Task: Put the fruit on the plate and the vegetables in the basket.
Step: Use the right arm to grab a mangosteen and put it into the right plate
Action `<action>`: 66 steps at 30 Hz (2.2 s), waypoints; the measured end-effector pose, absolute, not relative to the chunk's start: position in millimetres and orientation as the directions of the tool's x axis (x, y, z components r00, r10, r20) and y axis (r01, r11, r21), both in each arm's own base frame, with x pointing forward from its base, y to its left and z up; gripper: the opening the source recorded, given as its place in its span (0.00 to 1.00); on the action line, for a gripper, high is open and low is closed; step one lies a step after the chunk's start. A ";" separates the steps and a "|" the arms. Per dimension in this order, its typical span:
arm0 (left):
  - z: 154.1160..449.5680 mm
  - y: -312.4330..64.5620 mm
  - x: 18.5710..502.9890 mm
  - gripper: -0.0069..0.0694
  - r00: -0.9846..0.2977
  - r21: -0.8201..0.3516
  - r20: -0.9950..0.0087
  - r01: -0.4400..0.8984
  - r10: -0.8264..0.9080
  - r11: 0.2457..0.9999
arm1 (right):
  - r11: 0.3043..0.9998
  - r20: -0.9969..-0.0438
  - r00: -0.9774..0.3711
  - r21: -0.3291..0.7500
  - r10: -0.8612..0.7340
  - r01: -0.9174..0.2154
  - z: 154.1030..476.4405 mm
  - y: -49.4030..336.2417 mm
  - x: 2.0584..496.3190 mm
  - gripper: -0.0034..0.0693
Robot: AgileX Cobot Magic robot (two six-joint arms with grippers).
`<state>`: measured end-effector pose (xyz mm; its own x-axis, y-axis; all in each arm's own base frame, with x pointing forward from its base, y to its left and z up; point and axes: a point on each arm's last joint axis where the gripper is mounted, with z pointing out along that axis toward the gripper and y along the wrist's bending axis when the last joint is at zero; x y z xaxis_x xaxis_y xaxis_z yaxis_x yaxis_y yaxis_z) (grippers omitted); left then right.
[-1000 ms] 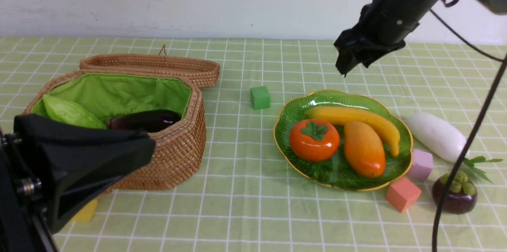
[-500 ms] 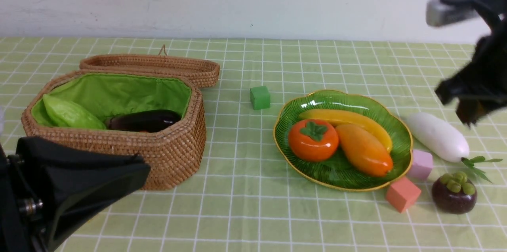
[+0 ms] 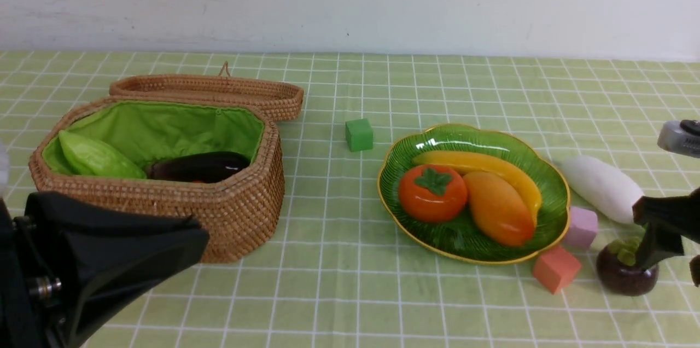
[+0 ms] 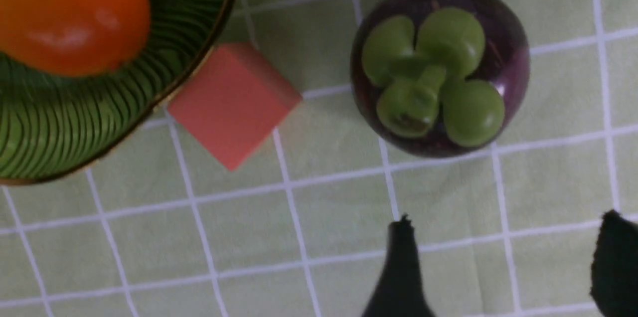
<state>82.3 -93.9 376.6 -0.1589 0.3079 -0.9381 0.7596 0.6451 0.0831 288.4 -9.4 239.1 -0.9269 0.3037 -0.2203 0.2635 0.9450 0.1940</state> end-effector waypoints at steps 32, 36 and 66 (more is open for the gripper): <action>376.5 -94.9 81.2 0.09 -0.178 0.054 -0.940 0.766 0.291 0.641 | 0.961 -0.319 -0.921 0.229 0.225 0.155 246.5 -1.8 298.6 0.83; 376.5 -94.9 81.2 0.09 -0.178 0.054 -0.940 0.766 0.291 0.641 | 0.959 -0.452 -0.877 0.282 0.164 0.034 280.8 21.5 297.6 0.83; 376.5 -94.9 81.2 0.09 -0.178 0.054 -0.940 0.766 0.291 0.641 | 0.966 -0.515 -0.849 0.258 0.116 -0.025 221.2 50.2 380.2 0.96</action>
